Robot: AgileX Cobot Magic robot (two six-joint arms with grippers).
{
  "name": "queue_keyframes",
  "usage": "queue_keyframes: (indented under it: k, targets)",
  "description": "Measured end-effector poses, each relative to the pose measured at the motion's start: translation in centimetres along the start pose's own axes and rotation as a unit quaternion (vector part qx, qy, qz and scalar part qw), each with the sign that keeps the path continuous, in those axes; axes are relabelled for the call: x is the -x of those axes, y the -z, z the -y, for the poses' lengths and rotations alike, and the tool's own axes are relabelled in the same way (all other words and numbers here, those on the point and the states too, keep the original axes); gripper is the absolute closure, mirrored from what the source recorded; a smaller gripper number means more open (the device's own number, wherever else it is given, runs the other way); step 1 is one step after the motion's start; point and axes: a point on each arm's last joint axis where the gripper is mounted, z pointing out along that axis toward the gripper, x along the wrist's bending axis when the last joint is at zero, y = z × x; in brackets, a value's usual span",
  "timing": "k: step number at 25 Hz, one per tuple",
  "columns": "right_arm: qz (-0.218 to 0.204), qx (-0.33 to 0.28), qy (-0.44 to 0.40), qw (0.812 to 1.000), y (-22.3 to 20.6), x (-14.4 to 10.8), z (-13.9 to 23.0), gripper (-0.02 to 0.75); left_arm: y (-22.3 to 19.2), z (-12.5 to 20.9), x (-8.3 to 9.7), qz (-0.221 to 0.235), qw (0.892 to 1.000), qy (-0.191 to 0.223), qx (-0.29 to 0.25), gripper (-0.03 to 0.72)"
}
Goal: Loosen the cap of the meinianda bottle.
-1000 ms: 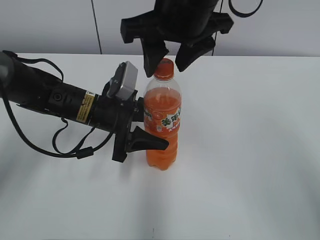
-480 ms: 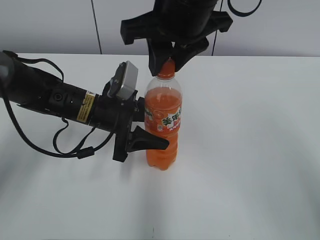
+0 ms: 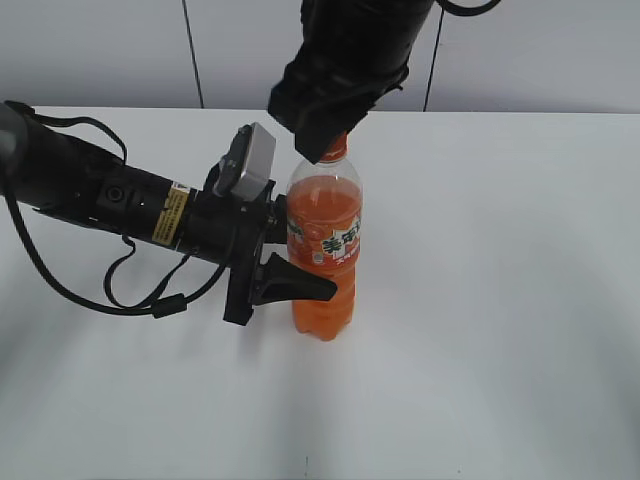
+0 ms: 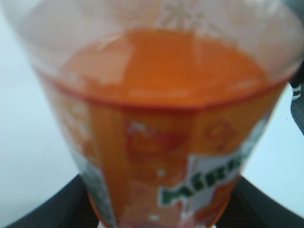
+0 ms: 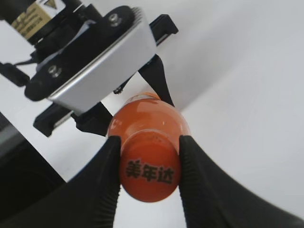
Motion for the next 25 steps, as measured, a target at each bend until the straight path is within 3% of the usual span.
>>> queue_keyframes:
  k: [2,4,9,12,21,25]
  targets:
    - [-0.003,0.001,0.091,0.996,0.00,-0.05,-0.01,0.461,0.00,0.00,0.01,0.001,1.000,-0.001,0.000,0.288]
    - [-0.008,0.000,0.198,0.980,0.00,-0.14,0.03,0.461,0.00,0.02,0.03,0.002,1.000,-0.003,-0.001,0.288]
    - [-0.014,0.001,0.415,0.910,0.11,-0.25,0.11,0.449,0.00,0.03,0.06,0.003,1.000,-0.007,-0.002,0.288]
    - [-0.018,0.004,0.474,0.880,0.11,-0.33,0.10,0.447,0.00,0.02,0.05,0.003,1.000,-0.007,-0.001,0.288]
    - [-0.018,0.006,0.489,0.872,0.11,-0.35,0.09,0.447,0.00,0.03,0.05,0.003,1.000,-0.007,-0.002,0.288]
    - [-0.009,0.009,0.465,0.885,0.11,-0.24,-0.05,0.346,0.00,0.03,0.03,0.002,1.000,-0.005,-0.001,0.288]
